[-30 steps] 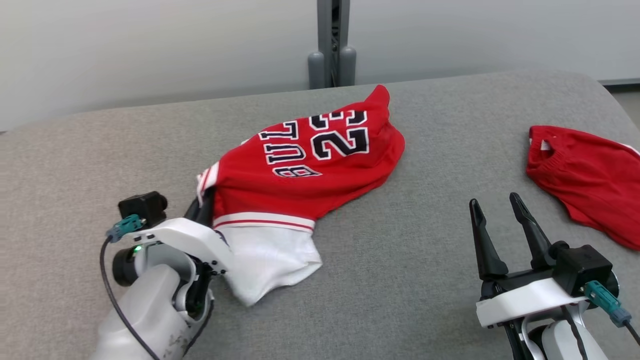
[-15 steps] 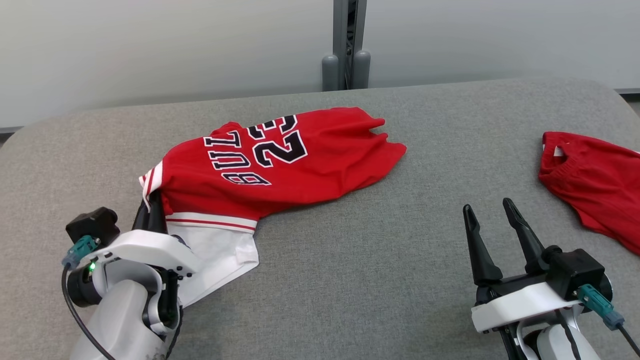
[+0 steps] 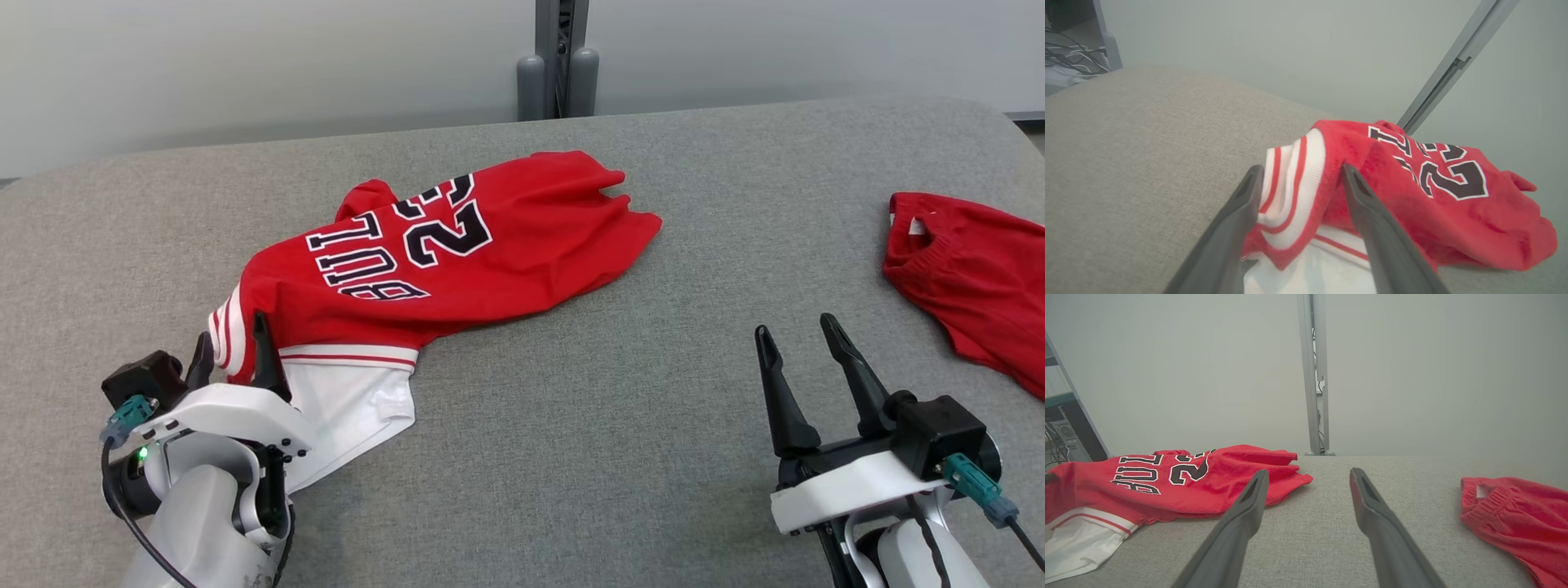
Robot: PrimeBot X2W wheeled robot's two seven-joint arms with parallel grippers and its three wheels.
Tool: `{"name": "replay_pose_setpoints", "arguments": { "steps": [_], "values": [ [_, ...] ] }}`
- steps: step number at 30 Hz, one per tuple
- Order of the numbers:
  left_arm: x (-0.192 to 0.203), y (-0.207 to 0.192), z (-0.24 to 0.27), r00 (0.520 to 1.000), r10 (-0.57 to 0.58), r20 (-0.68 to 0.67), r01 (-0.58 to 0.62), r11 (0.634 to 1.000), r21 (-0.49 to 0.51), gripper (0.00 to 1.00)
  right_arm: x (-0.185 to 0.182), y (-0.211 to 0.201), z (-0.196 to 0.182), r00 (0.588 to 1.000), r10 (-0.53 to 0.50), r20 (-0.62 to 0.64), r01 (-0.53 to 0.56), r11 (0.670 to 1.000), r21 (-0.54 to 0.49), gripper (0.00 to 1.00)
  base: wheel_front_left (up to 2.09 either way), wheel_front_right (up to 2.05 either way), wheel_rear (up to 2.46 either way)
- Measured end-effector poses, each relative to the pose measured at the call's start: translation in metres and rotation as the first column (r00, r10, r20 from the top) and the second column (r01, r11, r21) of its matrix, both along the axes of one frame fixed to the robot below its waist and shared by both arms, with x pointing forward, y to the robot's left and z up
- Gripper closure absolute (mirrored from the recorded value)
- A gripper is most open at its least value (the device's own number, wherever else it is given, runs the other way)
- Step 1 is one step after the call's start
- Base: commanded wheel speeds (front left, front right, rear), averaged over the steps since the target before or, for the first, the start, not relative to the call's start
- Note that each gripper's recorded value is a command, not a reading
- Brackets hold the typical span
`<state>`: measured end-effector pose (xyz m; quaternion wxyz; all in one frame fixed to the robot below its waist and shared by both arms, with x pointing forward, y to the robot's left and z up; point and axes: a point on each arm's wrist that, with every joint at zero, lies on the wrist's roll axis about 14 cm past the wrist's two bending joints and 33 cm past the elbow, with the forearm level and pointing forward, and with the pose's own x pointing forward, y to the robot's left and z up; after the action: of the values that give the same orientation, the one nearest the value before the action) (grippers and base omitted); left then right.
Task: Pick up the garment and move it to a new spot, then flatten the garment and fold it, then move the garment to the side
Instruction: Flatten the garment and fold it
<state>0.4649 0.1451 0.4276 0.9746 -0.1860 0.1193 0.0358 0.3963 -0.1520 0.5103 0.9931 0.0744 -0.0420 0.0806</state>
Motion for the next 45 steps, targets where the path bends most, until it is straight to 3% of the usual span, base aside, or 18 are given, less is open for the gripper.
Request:
{"name": "replay_pose_setpoints", "arguments": {
  "steps": [8,17,25,40,45],
  "values": [
    [0.002,0.016,0.031,0.994,0.035,0.105,-0.038,0.999,0.020,0.00,0.000,0.005,0.005,1.000,0.014,0.014,-0.014,1.000,0.001,0.00,0.00,0.00,0.00],
    [-0.032,0.033,0.050,0.979,0.035,0.199,-0.044,0.998,0.042,0.00,-0.005,0.018,0.014,0.998,0.051,0.041,-0.051,0.999,0.008,0.00,0.00,0.00,0.00],
    [-0.075,0.020,0.011,0.996,0.010,0.087,-0.007,0.999,-0.038,0.00,-0.009,0.025,0.017,0.996,0.072,0.051,-0.072,0.997,0.007,0.00,0.00,0.00,0.00],
    [-0.086,0.003,0.005,0.998,-0.017,0.058,0.021,0.998,-0.060,0.00,-0.014,0.030,0.019,0.994,0.091,0.056,-0.091,0.996,-0.004,0.00,0.00,0.00,0.00],
    [-0.102,-0.007,-0.034,0.996,-0.042,-0.078,0.037,0.997,-0.072,0.00,-0.014,0.028,0.014,0.995,0.087,0.042,-0.087,0.996,-0.005,0.00,0.00,0.00,0.00]
  ]
}}
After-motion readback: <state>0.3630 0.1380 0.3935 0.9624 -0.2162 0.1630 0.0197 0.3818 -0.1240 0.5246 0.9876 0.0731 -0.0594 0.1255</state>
